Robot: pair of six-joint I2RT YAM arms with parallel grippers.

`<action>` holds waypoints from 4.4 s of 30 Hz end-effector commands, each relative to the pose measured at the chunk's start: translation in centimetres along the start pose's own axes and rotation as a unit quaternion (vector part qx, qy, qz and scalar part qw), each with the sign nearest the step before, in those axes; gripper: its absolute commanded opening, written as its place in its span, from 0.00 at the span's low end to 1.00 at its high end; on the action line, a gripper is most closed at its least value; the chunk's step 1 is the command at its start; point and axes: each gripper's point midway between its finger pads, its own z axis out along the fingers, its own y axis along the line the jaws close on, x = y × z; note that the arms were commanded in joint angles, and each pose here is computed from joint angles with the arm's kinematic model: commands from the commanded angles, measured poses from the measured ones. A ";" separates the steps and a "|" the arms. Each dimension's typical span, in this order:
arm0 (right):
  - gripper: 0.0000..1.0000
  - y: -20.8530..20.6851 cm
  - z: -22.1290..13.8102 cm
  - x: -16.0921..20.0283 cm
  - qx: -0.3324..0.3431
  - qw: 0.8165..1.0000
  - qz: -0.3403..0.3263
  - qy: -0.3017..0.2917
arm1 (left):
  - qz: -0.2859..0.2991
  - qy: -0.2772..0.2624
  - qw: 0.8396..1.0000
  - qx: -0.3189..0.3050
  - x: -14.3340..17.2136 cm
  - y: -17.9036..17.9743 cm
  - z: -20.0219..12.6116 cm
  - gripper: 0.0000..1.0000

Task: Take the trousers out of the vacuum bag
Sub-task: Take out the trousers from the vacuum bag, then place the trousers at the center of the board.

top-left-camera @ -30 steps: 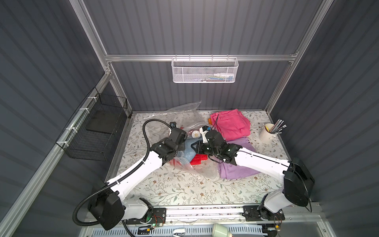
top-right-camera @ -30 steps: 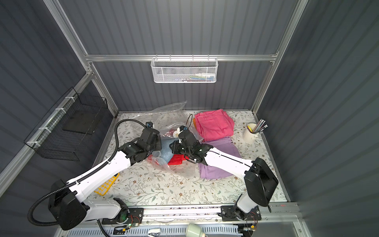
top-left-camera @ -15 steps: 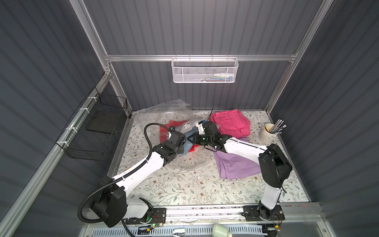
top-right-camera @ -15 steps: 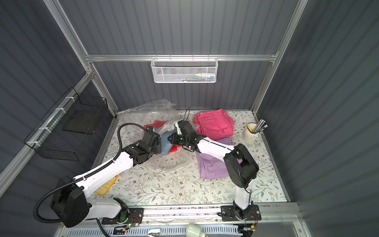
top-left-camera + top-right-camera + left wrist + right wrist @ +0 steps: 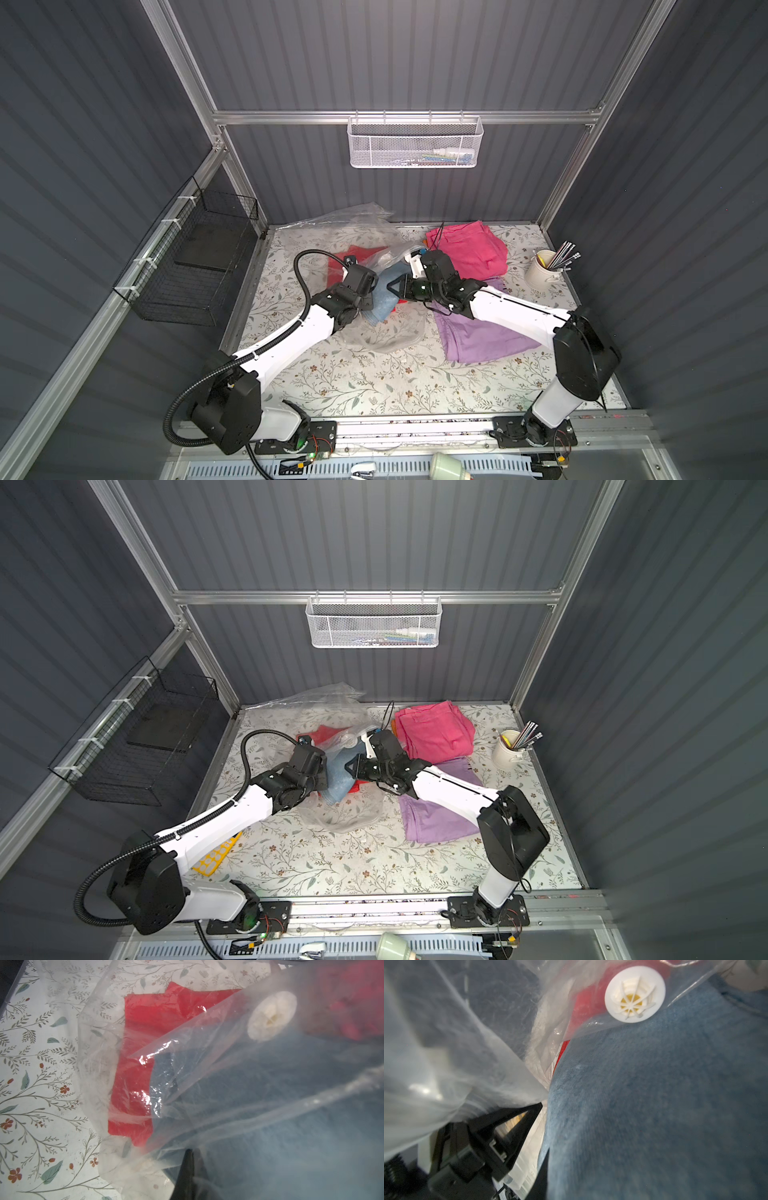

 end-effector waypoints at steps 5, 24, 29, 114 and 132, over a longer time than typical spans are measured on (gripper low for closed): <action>0.00 4.8 -1.6 -2.2 -0.054 0.996 -0.043 -0.055 | -0.007 0.004 1.000 -0.004 -0.7 0.2 0.3 0.00; 0.00 5.8 6.8 -5.6 -0.041 0.992 -0.118 -0.011 | -0.019 -0.007 1.000 0.003 -1.2 0.8 -1.7 0.00; 0.00 7.7 4.2 -5.7 -0.047 0.992 -0.113 -0.020 | -0.017 -0.011 1.000 0.000 -1.6 0.8 -1.9 0.00; 0.00 18.2 -30.3 -11.4 -0.047 0.960 -0.166 -0.220 | -0.034 0.032 0.999 -0.013 -0.9 3.1 4.5 0.00; 0.00 1.8 -31.6 -5.3 0.115 0.969 -0.033 -0.215 | -0.051 0.019 0.998 -0.022 -1.3 5.5 2.7 0.00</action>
